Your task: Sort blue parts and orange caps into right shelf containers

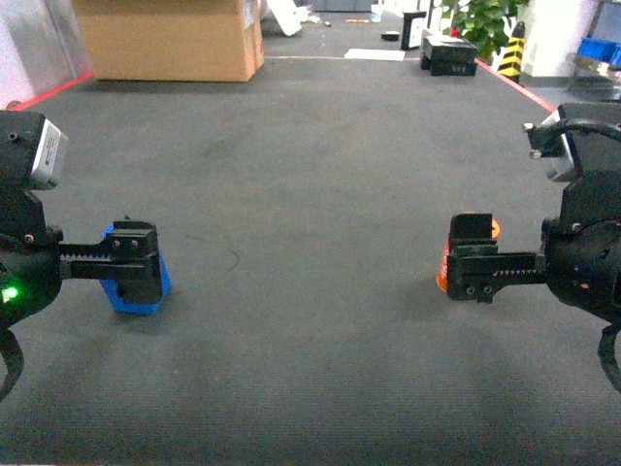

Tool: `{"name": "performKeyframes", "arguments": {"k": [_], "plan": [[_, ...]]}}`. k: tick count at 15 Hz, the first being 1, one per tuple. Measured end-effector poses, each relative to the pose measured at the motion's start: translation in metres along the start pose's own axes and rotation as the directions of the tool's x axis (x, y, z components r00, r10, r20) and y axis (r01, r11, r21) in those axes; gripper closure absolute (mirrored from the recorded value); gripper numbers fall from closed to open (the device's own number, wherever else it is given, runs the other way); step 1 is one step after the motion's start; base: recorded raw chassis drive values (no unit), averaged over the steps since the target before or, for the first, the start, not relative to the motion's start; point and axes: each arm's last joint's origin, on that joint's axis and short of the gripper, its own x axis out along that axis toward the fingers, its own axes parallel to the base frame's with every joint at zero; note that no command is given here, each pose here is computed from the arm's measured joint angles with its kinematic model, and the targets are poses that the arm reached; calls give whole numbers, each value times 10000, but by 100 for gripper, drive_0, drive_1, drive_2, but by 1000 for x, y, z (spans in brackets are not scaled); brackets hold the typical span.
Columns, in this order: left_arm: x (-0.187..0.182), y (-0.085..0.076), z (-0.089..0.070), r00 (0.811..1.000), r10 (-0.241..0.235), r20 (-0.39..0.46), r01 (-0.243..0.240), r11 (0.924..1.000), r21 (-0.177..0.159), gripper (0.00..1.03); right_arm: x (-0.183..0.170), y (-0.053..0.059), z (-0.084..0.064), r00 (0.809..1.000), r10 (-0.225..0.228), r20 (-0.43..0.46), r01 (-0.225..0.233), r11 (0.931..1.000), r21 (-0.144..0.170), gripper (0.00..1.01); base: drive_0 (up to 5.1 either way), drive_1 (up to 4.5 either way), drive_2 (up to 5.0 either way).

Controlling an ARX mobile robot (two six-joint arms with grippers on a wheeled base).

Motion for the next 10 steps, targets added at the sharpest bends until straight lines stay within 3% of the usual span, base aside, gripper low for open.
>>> {"name": "performKeyframes", "arguments": {"k": [7,10], "plan": [[21,1,-17,9971,-161,-748,151,9998,-140,5,29,3,-20,9967,84,-808,-60,9996,294,3,0,0,0],[36,1,-26,9930,-20,-1182,-20,9994,-340,5,48,4,-22,9967,-213,-786,237,9993,287,3,0,0,0]]}}
